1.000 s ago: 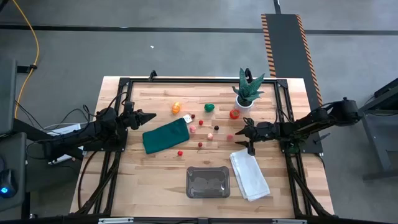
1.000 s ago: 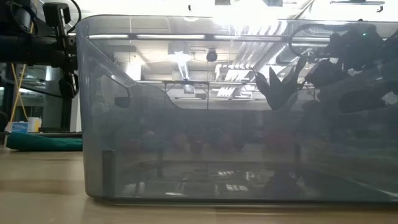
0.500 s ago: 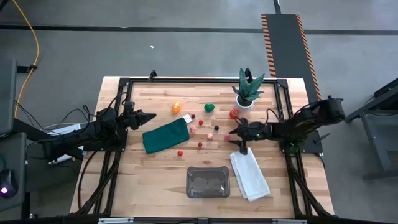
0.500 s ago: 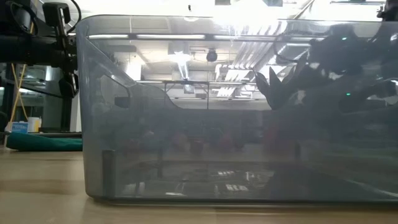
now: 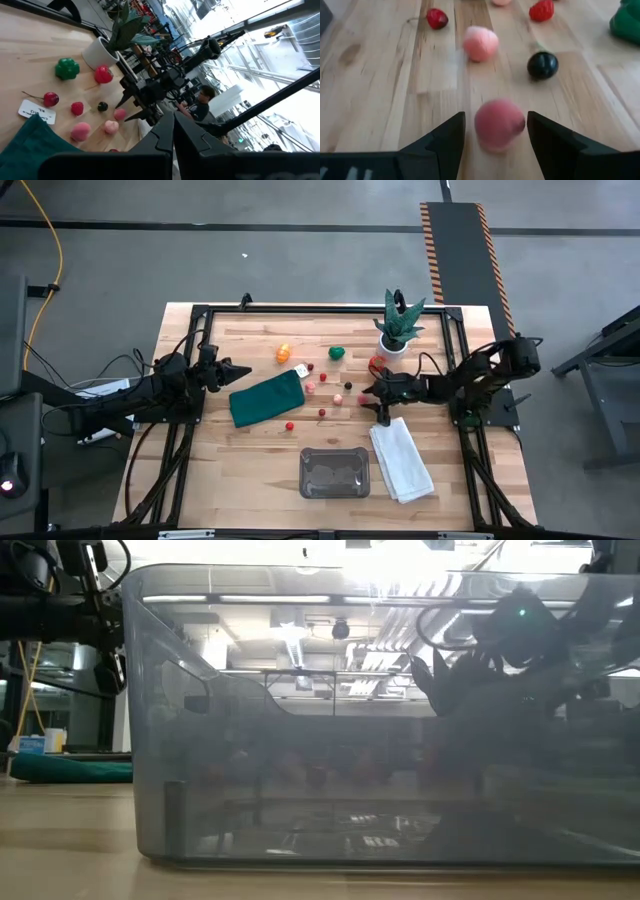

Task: Pick and placing Produce into tupperware
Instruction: Put the right pink peach into the black bin

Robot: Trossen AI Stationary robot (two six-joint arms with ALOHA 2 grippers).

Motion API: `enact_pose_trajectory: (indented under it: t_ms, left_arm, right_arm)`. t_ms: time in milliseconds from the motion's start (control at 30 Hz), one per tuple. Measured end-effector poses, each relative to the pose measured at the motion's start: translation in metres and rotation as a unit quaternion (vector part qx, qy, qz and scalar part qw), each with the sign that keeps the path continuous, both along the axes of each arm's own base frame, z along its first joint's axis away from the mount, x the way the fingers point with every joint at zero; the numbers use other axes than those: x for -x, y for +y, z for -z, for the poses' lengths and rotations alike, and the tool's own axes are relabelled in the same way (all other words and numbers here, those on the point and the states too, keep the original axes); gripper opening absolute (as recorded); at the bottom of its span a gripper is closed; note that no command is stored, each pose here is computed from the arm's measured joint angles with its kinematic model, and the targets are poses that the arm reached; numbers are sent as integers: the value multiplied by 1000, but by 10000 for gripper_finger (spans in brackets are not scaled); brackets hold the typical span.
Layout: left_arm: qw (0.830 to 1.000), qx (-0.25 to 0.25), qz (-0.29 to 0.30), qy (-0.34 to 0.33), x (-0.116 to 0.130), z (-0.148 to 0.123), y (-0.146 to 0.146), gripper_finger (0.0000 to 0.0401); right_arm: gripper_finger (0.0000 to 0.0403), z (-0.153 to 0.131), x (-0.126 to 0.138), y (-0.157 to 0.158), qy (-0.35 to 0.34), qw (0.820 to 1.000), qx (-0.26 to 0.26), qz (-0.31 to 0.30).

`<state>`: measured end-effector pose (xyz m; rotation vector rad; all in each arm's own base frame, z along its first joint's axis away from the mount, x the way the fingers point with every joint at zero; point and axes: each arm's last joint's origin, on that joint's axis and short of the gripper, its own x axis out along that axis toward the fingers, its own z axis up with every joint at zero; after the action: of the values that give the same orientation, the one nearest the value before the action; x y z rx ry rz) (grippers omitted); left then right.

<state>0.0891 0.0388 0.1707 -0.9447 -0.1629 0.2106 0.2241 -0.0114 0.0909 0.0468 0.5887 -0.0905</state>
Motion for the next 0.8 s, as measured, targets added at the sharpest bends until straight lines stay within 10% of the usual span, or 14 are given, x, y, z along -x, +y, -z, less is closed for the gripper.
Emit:
enact_pose_trajectory:
  t_ms: [800]
  left_arm:
    - [1000,0,0,0,0,0,0,1]
  right_arm:
    - [206,1,-1,0,16,1000,3,-2]
